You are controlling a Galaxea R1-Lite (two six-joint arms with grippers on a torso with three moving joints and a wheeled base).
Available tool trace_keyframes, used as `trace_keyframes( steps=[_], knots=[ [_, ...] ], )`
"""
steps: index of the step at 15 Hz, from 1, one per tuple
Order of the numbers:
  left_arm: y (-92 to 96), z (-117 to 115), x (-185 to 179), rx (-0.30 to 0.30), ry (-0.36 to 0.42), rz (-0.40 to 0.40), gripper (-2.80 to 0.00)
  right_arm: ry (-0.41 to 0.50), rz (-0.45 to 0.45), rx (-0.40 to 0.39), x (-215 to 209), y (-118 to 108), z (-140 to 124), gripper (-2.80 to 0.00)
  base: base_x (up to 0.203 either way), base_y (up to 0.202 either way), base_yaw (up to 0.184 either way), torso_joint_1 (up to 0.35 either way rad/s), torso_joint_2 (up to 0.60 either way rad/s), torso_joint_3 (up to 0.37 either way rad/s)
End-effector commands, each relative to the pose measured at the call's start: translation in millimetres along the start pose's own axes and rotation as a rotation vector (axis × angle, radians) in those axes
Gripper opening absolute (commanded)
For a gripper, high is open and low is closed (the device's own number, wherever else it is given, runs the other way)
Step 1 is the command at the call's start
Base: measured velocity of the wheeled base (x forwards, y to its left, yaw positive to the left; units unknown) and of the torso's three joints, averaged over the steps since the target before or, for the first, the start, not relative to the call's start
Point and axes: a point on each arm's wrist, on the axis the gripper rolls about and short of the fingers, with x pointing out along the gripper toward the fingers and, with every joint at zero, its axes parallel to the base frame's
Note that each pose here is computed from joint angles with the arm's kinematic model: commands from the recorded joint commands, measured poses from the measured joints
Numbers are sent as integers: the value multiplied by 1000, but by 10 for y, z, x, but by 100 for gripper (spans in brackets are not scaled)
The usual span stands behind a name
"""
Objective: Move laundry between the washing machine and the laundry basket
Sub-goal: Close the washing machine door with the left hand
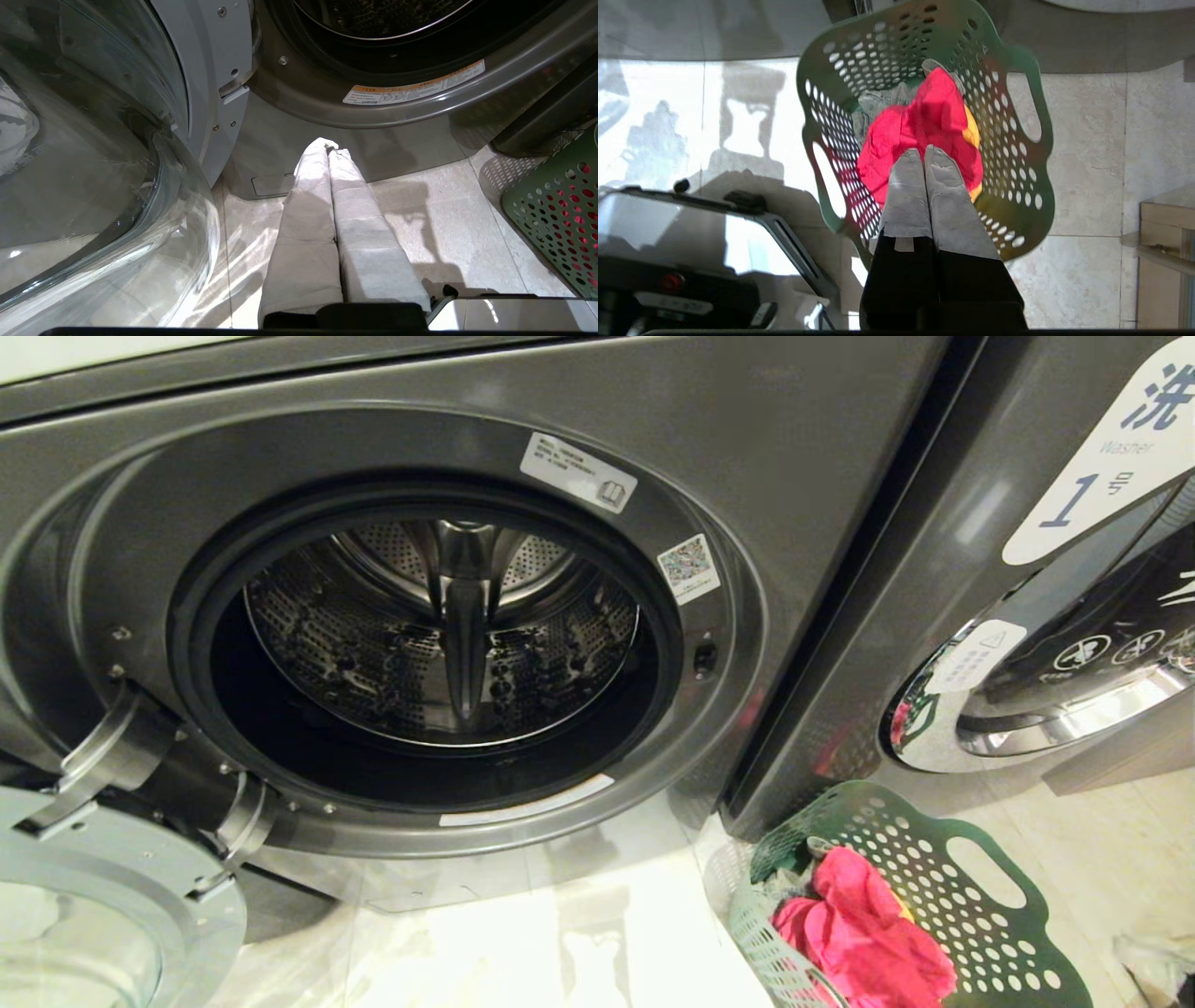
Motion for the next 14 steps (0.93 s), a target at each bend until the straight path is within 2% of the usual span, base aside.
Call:
trace_keyframes(
  steps=[1, 4, 6, 7, 10, 14],
  knots=[
    [0, -1, 1, -1, 2, 1, -280, -81, -27, -10, -197, 48, -273, -280, 0, 0, 0, 0, 0, 0],
    [0, -1, 1, -1, 2, -1, -280, -140, -82, -16, -312, 119, -696, -280, 0, 0, 0, 0, 0, 0],
    [0, -1, 1, -1, 2, -1, -280, -126, -130, -9, -335, 147, -882, -280, 0, 0, 0, 0, 0, 0],
    [0, -1, 1, -1, 2, 1, -280, -92, -144, -3, -320, 150, -930, -280, 0, 0, 0, 0, 0, 0],
    [0, -1, 1, -1, 2, 1, -280, -86, -148, 33, -317, 146, -928, -280, 0, 0, 0, 0, 0, 0],
    [0, 3, 0, -1, 0, 0, -280, -144, -110, 6, -357, 155, -941, -280, 0, 0, 0, 0, 0, 0]
  ],
)
